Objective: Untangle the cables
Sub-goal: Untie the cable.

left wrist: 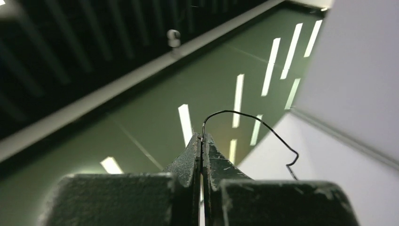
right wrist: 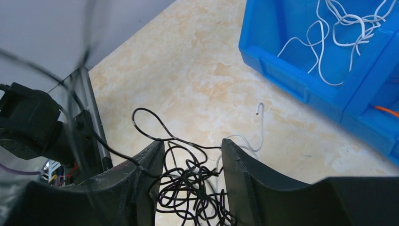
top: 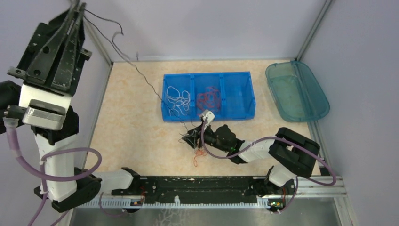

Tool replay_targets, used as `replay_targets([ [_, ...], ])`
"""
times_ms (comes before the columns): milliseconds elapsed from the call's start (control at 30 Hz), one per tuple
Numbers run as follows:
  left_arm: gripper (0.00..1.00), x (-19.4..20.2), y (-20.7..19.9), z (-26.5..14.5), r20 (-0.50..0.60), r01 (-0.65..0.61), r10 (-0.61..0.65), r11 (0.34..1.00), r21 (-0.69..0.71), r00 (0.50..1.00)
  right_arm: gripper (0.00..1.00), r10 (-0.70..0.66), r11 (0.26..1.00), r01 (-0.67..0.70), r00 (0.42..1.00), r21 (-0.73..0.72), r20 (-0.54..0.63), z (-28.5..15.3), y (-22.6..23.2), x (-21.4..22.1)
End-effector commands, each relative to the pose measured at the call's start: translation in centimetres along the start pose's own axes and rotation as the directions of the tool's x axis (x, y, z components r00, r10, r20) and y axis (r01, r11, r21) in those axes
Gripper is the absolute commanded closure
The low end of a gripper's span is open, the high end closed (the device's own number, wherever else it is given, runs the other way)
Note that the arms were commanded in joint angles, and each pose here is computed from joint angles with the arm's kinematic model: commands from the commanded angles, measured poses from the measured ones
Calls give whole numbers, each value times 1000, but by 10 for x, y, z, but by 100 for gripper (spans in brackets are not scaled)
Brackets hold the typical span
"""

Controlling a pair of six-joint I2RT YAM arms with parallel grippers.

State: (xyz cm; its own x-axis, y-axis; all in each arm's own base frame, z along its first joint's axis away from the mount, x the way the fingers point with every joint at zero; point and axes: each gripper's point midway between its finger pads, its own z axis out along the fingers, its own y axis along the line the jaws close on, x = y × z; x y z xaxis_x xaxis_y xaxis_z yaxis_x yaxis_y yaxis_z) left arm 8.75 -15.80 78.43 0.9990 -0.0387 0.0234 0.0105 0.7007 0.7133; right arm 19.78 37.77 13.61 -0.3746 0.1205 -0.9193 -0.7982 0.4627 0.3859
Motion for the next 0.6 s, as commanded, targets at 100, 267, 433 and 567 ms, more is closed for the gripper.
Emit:
replay_targets([
  [100, 100, -21, 70, 6, -24, -512, 523, 822, -249, 852, 47, -29, 1000, 28, 998, 13, 48, -4, 2, -17],
  [267, 100, -40, 93, 9, -19, -562, 589, 761, -324, 808, 39, -34, 999, 32, 999, 39, 43, -7, -2, -16],
  [433, 100, -45, 93, 5, -27, -619, 653, 701, -354, 757, 31, -61, 996, 59, 997, 71, 36, -16, -6, -22],
  [567, 100, -55, 110, 4, -28, -588, 638, 691, -420, 770, 26, -68, 995, 65, 996, 72, 51, -29, -5, -27],
])
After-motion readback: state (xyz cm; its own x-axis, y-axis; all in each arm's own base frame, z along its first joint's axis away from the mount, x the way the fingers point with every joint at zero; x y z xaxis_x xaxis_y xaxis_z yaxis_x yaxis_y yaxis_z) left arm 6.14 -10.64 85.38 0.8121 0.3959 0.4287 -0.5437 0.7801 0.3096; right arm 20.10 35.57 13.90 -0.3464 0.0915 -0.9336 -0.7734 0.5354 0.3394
